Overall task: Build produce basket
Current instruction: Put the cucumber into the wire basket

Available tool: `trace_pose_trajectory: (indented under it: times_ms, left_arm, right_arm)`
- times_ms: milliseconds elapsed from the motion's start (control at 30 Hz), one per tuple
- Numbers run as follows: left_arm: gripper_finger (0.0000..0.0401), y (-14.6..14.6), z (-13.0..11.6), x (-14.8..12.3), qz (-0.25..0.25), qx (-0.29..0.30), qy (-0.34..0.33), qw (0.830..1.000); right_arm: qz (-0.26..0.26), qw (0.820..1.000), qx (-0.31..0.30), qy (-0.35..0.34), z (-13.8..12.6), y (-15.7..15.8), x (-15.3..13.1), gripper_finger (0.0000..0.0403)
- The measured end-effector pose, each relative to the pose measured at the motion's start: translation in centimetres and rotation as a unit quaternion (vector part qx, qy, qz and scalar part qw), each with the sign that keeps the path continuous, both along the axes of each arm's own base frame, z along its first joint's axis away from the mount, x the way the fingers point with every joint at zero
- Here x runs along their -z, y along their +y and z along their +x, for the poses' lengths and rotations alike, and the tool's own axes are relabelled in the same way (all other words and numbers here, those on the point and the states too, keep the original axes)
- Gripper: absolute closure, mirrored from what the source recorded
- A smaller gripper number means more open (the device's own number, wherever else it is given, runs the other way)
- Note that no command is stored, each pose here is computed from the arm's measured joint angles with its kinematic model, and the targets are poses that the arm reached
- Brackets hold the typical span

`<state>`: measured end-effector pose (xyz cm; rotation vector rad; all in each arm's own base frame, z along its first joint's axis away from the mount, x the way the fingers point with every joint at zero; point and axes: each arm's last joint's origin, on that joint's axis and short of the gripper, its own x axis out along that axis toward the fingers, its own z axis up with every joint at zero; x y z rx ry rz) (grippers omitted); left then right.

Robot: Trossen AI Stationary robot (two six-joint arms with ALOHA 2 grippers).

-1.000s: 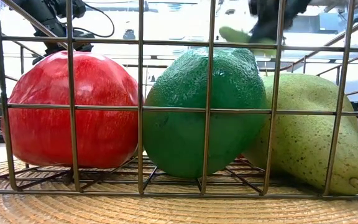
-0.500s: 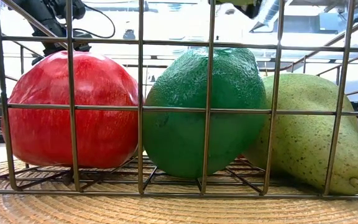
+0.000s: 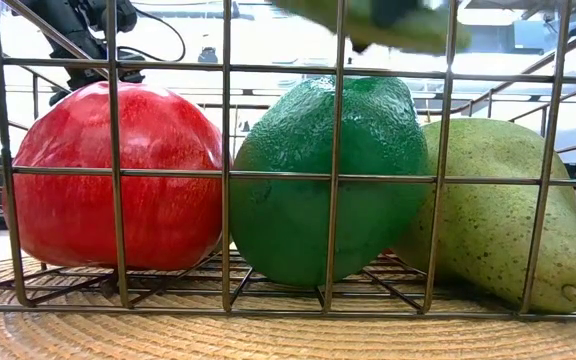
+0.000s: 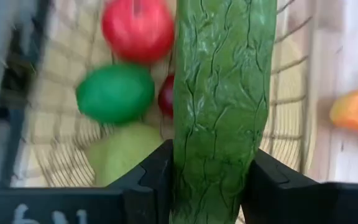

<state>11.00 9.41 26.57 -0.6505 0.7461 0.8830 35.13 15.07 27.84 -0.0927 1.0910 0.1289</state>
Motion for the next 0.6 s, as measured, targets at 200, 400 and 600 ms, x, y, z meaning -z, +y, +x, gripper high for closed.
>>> trace_pose_trajectory:
  times_ms: [200, 400, 600]
  left_arm:
    - [0.0028, 0.0, 0.0, 0.0, -0.001, 0.0, 0.001, 1.0]
    - [0.0028, 0.0, 0.0, 0.0, -0.001, 0.0, 0.001, 1.0]
    - [0.0028, 0.0, 0.0, 0.0, 0.0, 0.0, 0.001, 1.0]
  right_arm:
    - [-0.033, 0.998, -0.029, 0.048, 0.7, 0.7, 2.8, 0.0237]
    - [-0.037, 0.997, -0.024, 0.059, 1.1, 0.3, 3.5, 0.0217]
    - [-0.035, 0.998, -0.016, 0.058, 1.3, -0.3, 3.4, 0.0155]
